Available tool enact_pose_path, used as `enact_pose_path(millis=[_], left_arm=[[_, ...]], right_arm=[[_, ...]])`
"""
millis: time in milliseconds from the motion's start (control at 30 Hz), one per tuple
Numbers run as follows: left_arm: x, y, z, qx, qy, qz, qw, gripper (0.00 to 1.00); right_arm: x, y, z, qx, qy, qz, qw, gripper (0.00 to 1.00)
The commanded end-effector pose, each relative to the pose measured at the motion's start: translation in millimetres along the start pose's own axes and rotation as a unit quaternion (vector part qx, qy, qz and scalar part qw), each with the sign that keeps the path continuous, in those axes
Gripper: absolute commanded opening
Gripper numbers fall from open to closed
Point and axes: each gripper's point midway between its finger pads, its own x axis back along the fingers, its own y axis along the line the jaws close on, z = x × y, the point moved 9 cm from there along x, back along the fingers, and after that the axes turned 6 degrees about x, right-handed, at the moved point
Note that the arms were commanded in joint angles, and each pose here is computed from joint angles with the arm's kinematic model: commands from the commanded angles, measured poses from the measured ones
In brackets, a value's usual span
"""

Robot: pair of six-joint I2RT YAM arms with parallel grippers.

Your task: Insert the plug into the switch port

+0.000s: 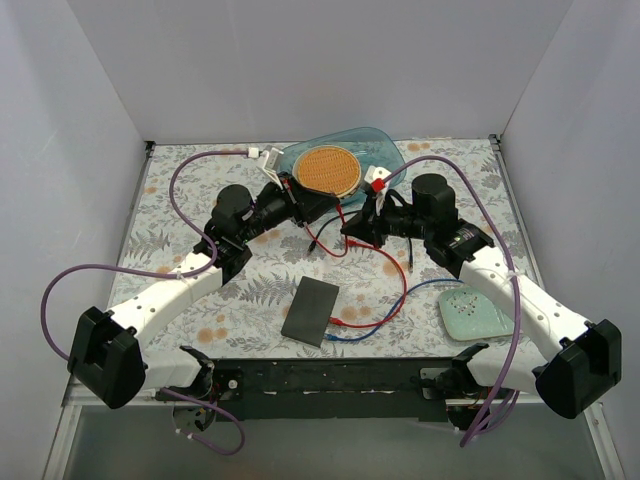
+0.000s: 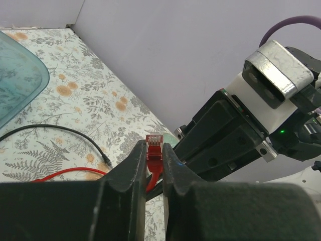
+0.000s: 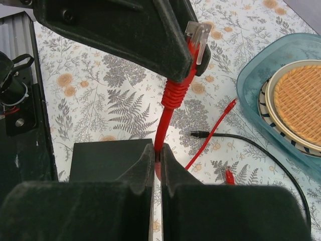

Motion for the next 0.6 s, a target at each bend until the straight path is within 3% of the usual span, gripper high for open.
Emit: enact_pose_path(millis=[0,33,100,133,167,400,567], left_arm=[[1.4,-9.5,-8.3,-0.017,-0.009,0.026,1.0,0.0],[2.2,-9.8,-7.9,-0.021,-0.006,0.028,0.999,0.0],[5.1,-9.9,-4.0,-0.026,0.003,0.036,0.999,0.0],[7.1,-10.9,-3.0,-0.03,0.005,0.041,0.999,0.0],[9.5,-10.0,-0.3,-0.035,0.008,0.044,0.998,0.0],[26.1,-22.2,4.4,-0.071,0.016,0.094,0.993,0.0],[35.7,-28.3,7.4,-0.085,0.018,0.117,0.989,0.0]], right_arm=[[-1.1,0.2,-6.4,0.015,-0.024,-0.006,1.0,0.16],[-1.0,-0.5,-8.9,0.017,-0.029,-0.003,0.999,0.33],[1.0,0.7,-11.2,0.012,-0.034,-0.002,0.999,0.52],[0.1,-0.8,-17.3,0.022,-0.053,-0.002,0.998,0.67],[0.0,-1.9,-18.4,0.021,-0.056,-0.006,0.998,0.71],[0.3,-0.6,-30.1,0.021,-0.102,-0.089,0.991,0.73],[6.2,-1.8,-34.3,0.006,-0.126,-0.137,0.983,0.69]])
